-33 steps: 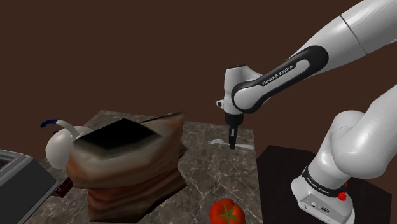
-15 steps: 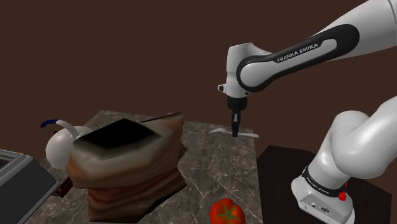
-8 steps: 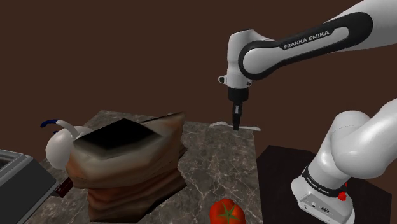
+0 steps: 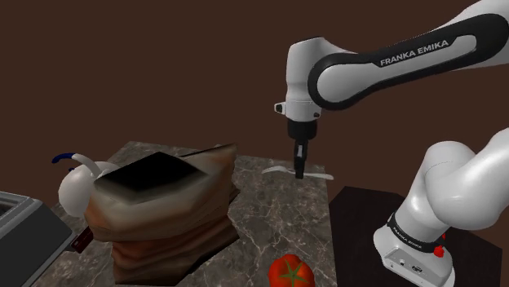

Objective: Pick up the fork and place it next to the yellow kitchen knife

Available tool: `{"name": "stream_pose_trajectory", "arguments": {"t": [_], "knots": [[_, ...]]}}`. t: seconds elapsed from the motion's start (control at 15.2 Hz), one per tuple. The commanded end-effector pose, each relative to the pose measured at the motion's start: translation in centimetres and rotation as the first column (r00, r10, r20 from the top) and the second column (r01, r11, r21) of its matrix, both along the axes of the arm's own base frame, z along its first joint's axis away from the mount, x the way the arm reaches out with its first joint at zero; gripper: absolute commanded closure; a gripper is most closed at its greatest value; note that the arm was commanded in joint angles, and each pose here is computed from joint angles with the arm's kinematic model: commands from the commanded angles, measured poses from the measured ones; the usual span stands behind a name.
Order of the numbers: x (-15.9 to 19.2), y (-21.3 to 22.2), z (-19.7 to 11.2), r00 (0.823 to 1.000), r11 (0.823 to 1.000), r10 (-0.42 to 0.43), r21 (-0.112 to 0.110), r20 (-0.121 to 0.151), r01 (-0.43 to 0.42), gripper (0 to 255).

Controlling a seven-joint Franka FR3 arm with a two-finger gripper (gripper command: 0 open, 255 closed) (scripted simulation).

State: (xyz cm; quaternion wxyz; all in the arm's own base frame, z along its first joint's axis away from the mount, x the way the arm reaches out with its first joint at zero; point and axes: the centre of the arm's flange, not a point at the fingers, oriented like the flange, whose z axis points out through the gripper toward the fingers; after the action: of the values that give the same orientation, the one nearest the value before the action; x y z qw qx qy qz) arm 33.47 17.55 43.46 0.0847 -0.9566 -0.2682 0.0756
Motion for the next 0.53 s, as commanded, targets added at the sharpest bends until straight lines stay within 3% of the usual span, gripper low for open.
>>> {"name": "stream_pose_trajectory", "arguments": {"t": [0.0, 0.46], "knots": [[-1.4, 2.3, 0.1, 1.0, 1.0, -0.001, 0.0, 0.0, 0.001, 255], [-5.7, 10.5, 0.1, 1.0, 1.0, -0.001, 0.0, 0.0, 0.001, 255]]}}
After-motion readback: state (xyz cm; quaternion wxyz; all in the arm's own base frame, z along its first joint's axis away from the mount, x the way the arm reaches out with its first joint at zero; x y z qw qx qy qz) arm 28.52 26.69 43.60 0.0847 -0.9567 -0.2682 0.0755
